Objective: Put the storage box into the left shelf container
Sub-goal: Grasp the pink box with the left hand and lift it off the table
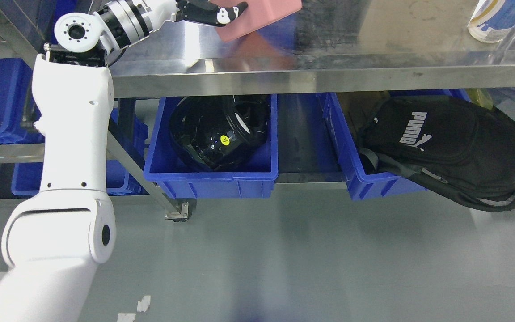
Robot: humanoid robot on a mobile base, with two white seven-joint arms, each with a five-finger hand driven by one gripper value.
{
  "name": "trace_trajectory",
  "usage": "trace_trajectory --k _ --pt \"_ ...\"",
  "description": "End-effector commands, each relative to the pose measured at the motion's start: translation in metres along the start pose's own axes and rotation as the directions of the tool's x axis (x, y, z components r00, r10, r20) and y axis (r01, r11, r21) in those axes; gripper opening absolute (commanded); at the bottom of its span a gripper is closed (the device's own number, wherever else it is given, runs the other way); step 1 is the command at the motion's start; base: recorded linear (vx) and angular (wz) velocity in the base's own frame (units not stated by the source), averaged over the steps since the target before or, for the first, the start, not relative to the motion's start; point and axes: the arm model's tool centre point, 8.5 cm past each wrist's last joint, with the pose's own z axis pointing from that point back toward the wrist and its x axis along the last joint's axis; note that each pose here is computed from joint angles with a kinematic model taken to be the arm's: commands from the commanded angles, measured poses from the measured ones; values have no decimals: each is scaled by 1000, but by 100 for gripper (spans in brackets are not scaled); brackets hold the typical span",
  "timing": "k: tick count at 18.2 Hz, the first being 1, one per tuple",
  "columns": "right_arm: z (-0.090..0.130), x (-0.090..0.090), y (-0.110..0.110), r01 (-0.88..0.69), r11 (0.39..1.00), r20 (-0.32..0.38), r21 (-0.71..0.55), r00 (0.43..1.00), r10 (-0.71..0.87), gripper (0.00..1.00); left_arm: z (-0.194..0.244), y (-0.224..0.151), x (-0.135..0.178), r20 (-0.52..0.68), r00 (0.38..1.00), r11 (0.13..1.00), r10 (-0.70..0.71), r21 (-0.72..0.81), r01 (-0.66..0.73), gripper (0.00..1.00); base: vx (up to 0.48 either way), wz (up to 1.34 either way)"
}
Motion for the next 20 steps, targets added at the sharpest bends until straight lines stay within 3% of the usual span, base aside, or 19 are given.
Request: trace_trajectory --k 1,5,10,13,15,18,20 --pt "-1 9 -11 21 1000 22 -13 1000 -21 100 30 27 36 332 938 978 99 142 -153 0 0 0" --pt "-1 10 -11 21 1000 25 -14 999 -20 100 49 15 54 465 883 962 69 204 -183 1 0 0" --pt "-1 9 -11 21 1000 22 -15 1000 -20 100 62 -65 61 498 867 907 -3 366 -207 2 -1 -5" --pt "-1 10 -11 21 1000 25 -13 999 -20 100 72 -93 76 539 842 863 -22 435 -256 2 0 0" --pt "-1 9 -11 21 1000 22 -15 1000 -21 100 76 -100 72 557 830 858 -43 446 -255 2 0 0" --pt "-1 9 -11 21 1000 22 -13 1000 -20 100 80 -142 40 538 843 858 27 421 -296 3 0 0" --pt "-1 9 -11 21 1000 22 -15 1000 -21 100 92 -146 29 528 849 836 28 453 -309 3 0 0"
